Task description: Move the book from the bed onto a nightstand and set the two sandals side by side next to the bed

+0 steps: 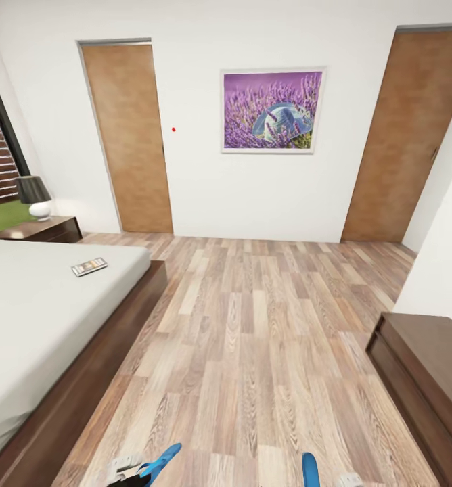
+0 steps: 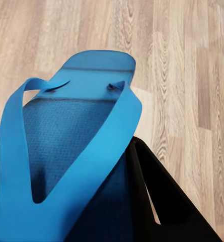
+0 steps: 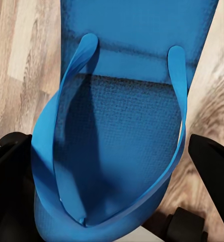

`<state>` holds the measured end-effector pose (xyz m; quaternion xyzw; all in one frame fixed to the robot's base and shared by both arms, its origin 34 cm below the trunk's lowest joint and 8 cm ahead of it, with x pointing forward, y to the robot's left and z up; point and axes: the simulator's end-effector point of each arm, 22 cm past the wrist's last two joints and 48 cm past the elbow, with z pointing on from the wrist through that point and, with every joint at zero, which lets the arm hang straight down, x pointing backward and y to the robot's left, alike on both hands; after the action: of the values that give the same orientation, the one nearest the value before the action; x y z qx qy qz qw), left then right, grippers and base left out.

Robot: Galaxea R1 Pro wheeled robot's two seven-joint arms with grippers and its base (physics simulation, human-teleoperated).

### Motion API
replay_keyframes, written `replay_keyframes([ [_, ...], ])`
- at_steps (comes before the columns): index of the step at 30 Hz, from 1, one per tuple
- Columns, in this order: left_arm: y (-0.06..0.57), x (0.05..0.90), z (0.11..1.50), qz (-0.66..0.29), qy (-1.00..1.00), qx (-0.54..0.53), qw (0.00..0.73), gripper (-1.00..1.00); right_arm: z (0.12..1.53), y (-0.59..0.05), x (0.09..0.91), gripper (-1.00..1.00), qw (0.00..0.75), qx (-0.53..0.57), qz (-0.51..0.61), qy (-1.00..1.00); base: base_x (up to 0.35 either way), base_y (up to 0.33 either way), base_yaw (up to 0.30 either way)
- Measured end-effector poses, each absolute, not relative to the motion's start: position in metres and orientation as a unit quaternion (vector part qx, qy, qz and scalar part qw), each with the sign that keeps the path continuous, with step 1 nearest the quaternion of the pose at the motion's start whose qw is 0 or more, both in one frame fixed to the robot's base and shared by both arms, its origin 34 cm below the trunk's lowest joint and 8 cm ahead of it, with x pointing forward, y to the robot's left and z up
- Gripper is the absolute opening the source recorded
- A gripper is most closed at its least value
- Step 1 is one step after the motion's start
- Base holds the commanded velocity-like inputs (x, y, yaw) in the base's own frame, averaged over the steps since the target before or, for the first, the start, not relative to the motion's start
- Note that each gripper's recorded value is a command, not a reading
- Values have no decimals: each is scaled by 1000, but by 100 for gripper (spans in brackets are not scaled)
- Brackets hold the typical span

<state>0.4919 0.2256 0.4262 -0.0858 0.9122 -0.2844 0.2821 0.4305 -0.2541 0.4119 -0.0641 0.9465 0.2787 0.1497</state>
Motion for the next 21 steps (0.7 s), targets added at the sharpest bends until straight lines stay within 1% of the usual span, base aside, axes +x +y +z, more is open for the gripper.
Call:
replay_keyframes([
  [4, 226, 492, 426, -285, 912, -86, 282, -100, 412, -254, 431, -100, 150, -64, 278, 947, 0, 0, -56],
  [14, 226, 492, 426, -284, 912, -86, 282, -100, 412, -253, 431, -100, 150, -64, 279, 946, 7, 0, -5],
  [17, 226, 492, 427, -284, 912, -85, 283, -100, 412, -253, 430, -100, 150, -65, 279, 946, 195, 0, 0],
  [21, 226, 492, 427, -284, 912, -85, 283, -100, 412, -253, 430, -100, 150, -64, 279, 946, 286, -10, 0],
])
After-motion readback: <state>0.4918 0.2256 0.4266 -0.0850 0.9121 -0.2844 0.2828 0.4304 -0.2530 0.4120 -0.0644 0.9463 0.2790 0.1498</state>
